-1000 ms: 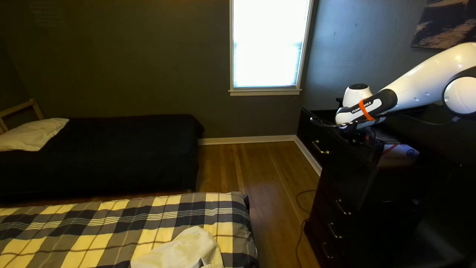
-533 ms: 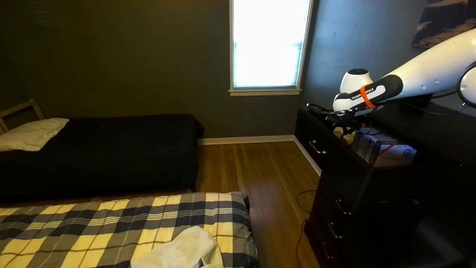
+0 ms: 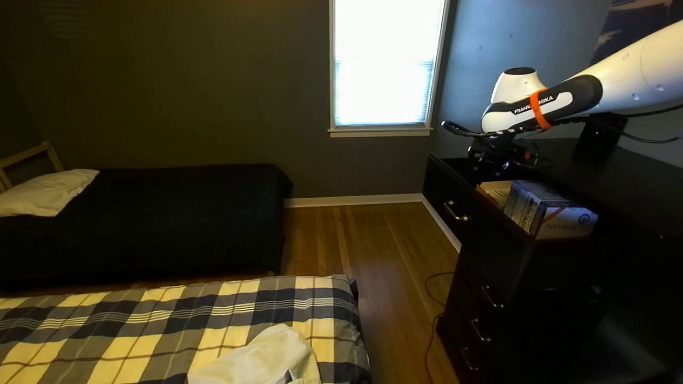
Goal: Open the first top drawer, then remove the clear object from the drawer
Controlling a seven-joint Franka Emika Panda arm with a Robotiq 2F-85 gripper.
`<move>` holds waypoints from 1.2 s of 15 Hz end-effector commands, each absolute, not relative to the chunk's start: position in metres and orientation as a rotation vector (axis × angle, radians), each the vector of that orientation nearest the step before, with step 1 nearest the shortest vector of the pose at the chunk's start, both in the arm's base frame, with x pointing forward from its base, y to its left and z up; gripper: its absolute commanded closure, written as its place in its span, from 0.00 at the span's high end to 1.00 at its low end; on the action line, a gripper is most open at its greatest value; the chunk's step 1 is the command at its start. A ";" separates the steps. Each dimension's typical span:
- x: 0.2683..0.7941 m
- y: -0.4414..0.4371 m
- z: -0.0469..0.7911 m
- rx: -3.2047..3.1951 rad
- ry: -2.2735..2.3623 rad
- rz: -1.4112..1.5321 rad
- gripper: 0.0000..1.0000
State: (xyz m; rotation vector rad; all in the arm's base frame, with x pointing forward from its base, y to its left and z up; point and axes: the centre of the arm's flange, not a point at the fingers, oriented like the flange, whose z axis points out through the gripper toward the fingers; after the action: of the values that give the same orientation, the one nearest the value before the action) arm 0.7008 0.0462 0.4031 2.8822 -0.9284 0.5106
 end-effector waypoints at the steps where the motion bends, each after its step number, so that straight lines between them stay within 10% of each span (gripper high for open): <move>1: 0.687 0.043 0.402 2.861 -0.943 0.430 0.25; 6: 0.690 0.036 0.402 2.902 -0.910 0.318 0.25; 8: 0.693 0.034 0.398 2.934 -0.877 0.259 0.74; 10: 0.697 0.031 0.392 2.975 -0.840 0.208 0.72; 14: 0.705 0.022 0.377 3.052 -0.794 0.106 1.00; 18: 0.720 0.015 0.362 3.087 -0.823 0.031 1.00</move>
State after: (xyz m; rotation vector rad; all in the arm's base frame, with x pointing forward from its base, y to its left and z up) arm 0.6980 0.0192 0.3715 3.0508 -0.8113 0.1041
